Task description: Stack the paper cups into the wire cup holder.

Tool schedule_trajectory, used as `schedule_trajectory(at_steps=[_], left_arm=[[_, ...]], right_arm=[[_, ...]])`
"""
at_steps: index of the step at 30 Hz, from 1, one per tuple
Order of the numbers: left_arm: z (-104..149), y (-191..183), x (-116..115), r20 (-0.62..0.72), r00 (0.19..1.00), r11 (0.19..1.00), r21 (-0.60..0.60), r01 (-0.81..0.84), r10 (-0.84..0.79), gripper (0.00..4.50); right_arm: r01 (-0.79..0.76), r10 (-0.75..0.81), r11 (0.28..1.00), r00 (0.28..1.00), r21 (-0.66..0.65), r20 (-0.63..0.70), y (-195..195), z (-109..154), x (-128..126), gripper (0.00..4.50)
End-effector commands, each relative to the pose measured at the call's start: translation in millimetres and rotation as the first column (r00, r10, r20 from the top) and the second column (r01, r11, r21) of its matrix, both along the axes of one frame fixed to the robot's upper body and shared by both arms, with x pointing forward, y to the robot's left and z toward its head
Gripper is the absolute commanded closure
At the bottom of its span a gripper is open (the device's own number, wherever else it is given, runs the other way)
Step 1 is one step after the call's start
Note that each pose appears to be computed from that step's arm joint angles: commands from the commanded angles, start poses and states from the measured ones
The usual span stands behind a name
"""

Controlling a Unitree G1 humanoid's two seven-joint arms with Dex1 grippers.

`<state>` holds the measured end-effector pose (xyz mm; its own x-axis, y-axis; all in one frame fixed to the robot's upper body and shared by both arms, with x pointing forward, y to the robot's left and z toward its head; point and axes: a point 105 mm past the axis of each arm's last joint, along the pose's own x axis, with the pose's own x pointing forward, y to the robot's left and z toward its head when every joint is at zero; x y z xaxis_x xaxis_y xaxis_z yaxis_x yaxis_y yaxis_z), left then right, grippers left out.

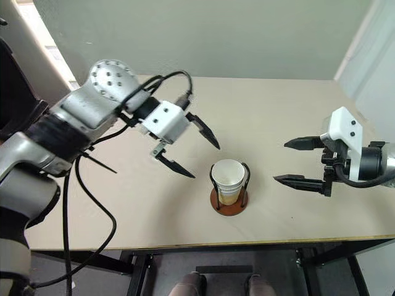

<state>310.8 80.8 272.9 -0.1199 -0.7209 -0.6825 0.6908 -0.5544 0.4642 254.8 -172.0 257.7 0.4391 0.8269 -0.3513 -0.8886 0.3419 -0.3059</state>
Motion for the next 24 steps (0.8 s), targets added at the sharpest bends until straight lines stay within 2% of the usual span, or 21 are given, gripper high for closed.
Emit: schedule_trajectory(at_steps=[1, 4, 7, 10, 13, 19, 24], left_arm=[[15, 23, -6, -0.113, 0.990, 0.988, -0.116, -0.102, 0.088, 0.03], [3, 66, -3, -0.269, 0.918, 0.917, -0.194, -0.348, 0.292, 0.03], [-16, 110, -4, -0.436, 0.773, 0.773, -0.231, -0.591, 0.461, 0.03], [-37, 144, -6, -0.514, 0.640, 0.638, -0.213, -0.740, 0.571, 0.03], [-49, 168, -7, -0.563, 0.543, 0.511, -0.234, -0.827, 0.623, 0.03], [-61, 181, -15, -0.619, 0.466, 0.406, -0.248, -0.880, 0.632, 0.03], [-59, 175, -13, -0.622, 0.471, 0.400, -0.262, -0.878, 0.626, 0.03]], right_arm=[[-0.044, 0.043, 0.999, 0.999, 0.030, 0.019, 4, 8, 1, 0.00], [-0.032, 0.032, 0.998, 0.999, 0.046, -0.005, -3, 5, 5, 0.00], [-0.002, 0.003, 1.000, 0.998, 0.022, -0.070, -18, -12, 7, 0.00], [0.022, -0.019, 0.999, 0.995, 0.028, -0.103, -30, -20, 11, 0.00], [0.045, -0.037, 0.996, 0.994, 0.077, -0.105, -38, -22, 14, 0.00], [0.058, -0.036, 0.985, 0.990, 0.160, -0.136, -42, -25, 9, 0.00], [0.059, -0.035, 0.986, 0.987, 0.158, -0.155, -44, -29, 10, 0.00]])
